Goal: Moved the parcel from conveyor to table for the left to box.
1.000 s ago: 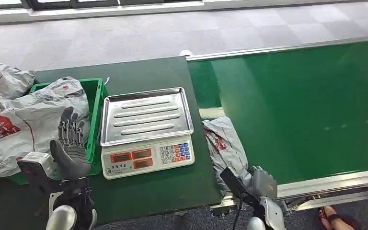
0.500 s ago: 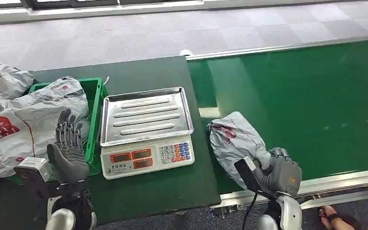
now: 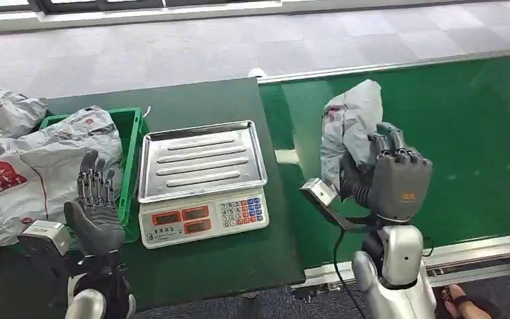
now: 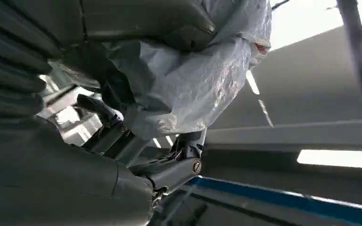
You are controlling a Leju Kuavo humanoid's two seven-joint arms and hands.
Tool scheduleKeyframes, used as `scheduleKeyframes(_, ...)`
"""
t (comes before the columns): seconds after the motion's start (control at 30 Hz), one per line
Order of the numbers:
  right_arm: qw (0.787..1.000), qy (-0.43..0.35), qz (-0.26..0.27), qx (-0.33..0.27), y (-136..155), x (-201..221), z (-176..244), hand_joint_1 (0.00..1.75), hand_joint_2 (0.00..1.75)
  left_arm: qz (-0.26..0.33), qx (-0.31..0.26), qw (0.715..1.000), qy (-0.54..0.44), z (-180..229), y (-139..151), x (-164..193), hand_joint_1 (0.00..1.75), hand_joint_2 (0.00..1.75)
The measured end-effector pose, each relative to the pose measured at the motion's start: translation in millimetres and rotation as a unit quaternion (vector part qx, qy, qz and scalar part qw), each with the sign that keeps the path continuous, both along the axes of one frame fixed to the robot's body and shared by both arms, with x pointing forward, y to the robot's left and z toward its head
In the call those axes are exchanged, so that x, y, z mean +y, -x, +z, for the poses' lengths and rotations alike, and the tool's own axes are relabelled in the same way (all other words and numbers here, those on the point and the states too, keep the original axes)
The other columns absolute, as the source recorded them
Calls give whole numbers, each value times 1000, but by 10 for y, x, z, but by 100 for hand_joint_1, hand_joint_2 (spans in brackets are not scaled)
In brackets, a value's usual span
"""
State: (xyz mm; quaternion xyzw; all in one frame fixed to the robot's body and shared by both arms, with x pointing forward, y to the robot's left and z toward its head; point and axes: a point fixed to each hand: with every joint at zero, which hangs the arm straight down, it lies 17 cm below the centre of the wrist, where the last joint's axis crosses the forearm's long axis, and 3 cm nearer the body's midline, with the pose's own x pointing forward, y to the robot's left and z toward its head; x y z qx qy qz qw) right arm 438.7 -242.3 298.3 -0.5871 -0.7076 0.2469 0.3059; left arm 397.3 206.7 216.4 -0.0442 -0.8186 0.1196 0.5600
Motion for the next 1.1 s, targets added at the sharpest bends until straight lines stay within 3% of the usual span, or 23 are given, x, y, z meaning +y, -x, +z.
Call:
scheduleKeyframes(0.2, 997, 22, 70, -24, -188, 583, 362, 175, 175, -3, -5, 1000, 11, 16, -30, -17, 0, 0)
scheduleKeyframes(0.4, 990, 59, 126, -20, -331, 1096, 380, 175, 175, -13, -8, 1000, 17, 39, -63, -85, 0, 0)
scheduleKeyframes(0.7, 961, 87, 262, -20, -411, 2258, 184, 175, 175, -10, -11, 999, 38, 77, -114, -28, 0, 0)
scheduleKeyframes(1.1, 945, 108, 306, 42, -470, 2619, -405, 175, 175, -12, -14, 999, 36, 91, -135, -6, 0, 0)
